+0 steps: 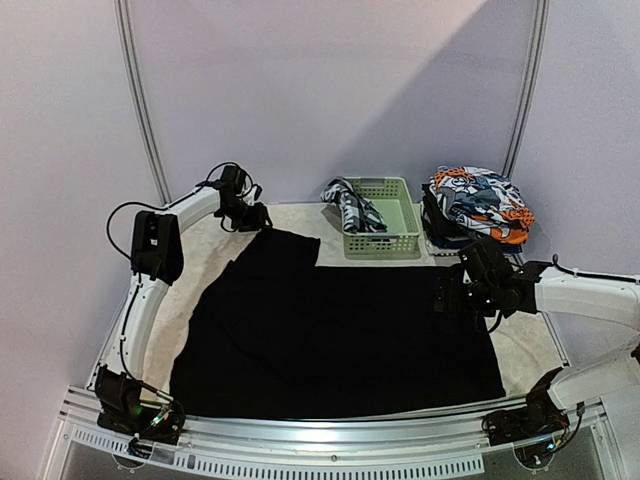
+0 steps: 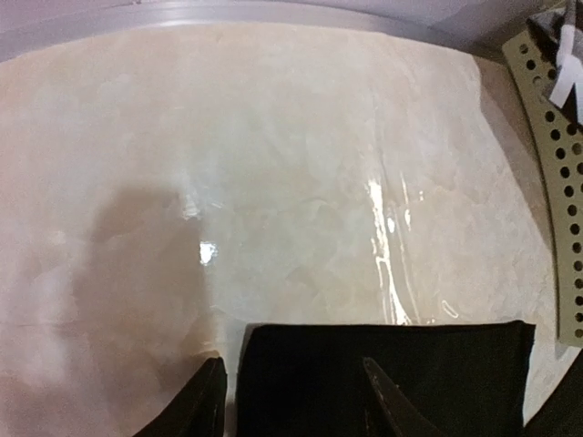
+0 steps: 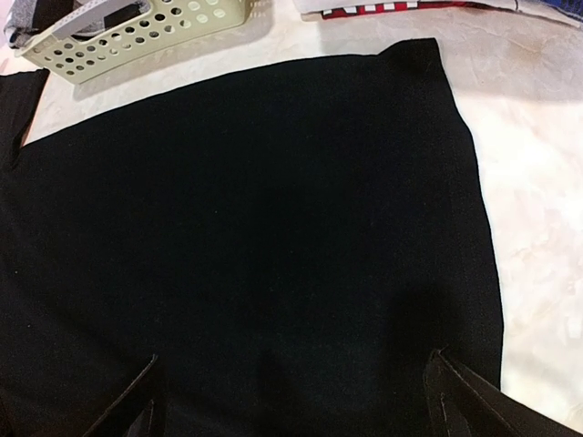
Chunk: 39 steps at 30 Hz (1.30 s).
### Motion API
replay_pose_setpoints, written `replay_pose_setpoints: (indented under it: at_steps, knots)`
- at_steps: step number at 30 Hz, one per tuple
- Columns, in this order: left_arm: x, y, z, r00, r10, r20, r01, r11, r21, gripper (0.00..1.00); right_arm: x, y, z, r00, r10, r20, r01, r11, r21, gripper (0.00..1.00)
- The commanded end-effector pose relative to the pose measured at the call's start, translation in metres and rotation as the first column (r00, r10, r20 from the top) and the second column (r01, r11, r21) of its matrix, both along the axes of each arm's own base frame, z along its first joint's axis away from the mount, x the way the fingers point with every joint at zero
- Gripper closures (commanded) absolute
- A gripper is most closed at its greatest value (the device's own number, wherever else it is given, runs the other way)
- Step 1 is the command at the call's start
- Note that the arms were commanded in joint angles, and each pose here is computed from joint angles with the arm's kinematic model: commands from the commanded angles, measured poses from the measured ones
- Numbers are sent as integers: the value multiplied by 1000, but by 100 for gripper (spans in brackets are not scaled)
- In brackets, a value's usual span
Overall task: Fold and stack the mixed laundry pile
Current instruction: Pick up the 1/3-folded T-shirt from the center of the board.
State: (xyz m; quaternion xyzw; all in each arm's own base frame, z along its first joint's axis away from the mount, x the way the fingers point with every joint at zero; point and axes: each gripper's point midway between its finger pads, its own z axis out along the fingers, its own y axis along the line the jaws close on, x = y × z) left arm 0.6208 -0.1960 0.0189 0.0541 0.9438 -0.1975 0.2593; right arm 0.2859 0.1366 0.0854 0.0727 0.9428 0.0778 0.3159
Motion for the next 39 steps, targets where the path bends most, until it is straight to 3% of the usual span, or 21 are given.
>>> replay_pose_setpoints:
  at_steps: [1,8,15,19,21,25,26,31,39]
  knots:
    - [-4,-18,-18,998,-7,-55,1,995,-102,53,-3,-3,-3,1000,-13,-7,13,1000,9,1]
    - [-13,-38,-20,996,-53,-72,42,988,-151,59,-2,-2,-3,1000,-12,-5,12,1000,14,1]
    - [-19,-43,-33,995,-59,-77,53,996,-77,62,-3,-1,-4,1000,-5,-11,6,1000,19,1]
    - [-23,-47,-35,995,-63,-83,60,997,-42,69,-4,-1,-2,1000,-5,-5,5,1000,22,1]
    - [-23,-50,-33,995,-71,-72,69,997,-35,75,-4,-1,-2,1000,-3,-5,3,1000,22,1]
    - [-21,-53,-30,996,-69,-60,66,997,-42,100,-3,0,-1,1000,-2,-1,2,1000,25,1]
    - [-20,-53,-29,996,-67,-55,64,997,-43,100,-2,0,-1,1000,-4,2,4,1000,26,1]
    - [-22,-60,0,996,-92,-7,91,995,-44,100,9,-10,11,997,-67,49,68,998,-13,1]
    - [-49,-64,83,986,-122,114,124,992,-5,100,43,-35,32,977,-189,104,189,982,11,1]
